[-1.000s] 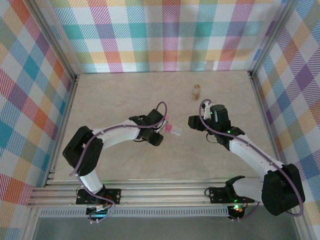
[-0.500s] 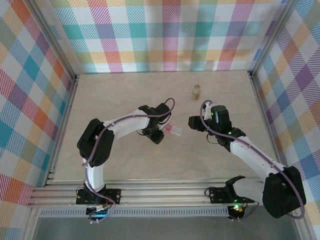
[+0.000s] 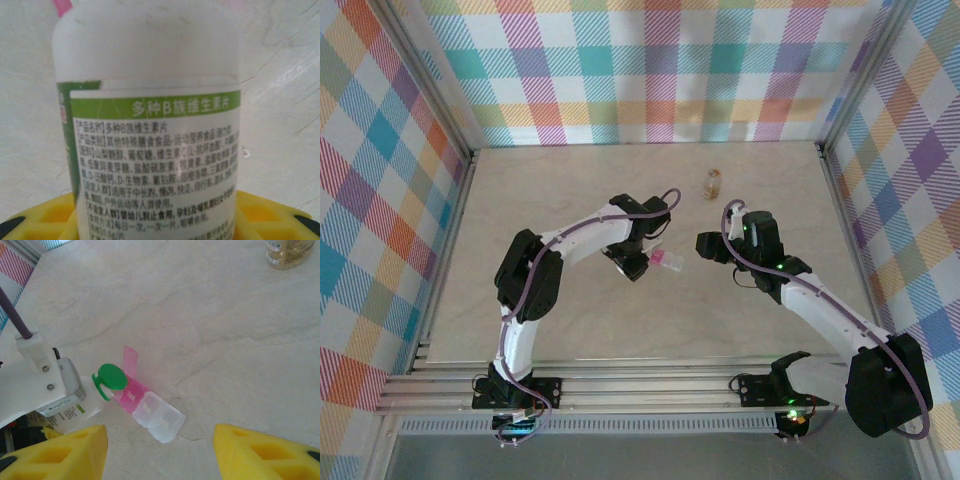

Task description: Sort the pills into containers

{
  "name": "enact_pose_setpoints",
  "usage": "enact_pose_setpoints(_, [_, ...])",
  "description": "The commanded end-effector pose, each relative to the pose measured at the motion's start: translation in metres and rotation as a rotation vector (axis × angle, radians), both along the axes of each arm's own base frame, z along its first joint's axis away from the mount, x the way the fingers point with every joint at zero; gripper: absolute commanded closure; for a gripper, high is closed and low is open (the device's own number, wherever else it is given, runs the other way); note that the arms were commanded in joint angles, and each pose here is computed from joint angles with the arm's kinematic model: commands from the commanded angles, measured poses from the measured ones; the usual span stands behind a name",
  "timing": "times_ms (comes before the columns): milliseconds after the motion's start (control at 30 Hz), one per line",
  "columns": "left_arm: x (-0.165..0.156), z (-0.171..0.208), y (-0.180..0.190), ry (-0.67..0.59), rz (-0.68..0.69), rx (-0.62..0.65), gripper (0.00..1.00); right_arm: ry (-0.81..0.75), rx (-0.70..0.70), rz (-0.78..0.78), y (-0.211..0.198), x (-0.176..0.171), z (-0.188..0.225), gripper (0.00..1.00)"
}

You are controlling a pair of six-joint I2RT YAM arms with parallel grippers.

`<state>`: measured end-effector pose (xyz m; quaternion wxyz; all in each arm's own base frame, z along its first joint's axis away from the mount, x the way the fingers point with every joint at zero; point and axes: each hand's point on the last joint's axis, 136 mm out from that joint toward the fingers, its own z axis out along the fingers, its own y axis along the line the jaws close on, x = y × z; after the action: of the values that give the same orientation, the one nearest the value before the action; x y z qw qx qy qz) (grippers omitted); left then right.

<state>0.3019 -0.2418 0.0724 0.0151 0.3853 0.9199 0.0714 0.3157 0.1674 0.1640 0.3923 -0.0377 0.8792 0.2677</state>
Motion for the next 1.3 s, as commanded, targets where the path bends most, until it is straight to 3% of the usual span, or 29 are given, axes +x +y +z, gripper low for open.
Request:
enact_pose_setpoints(0, [0.001, 0.011, 0.017, 0.025, -0.038, 0.084, 1.0, -0.029, 0.029, 0.005, 0.001, 0.001, 0.009, 0.4])
enact_pose_setpoints(333, [0.007, 0.014, 0.015, 0.032, -0.074, 0.126, 1.0, -0.021, 0.032, 0.008, 0.003, 0.001, 0.006, 0.4])
enact_pose_setpoints(1267, [0.012, 0.006, 0.013, -0.1, -0.307, 0.406, 1.0, -0.004, 0.05, 0.027, 0.008, 0.0, 0.004, 0.4])
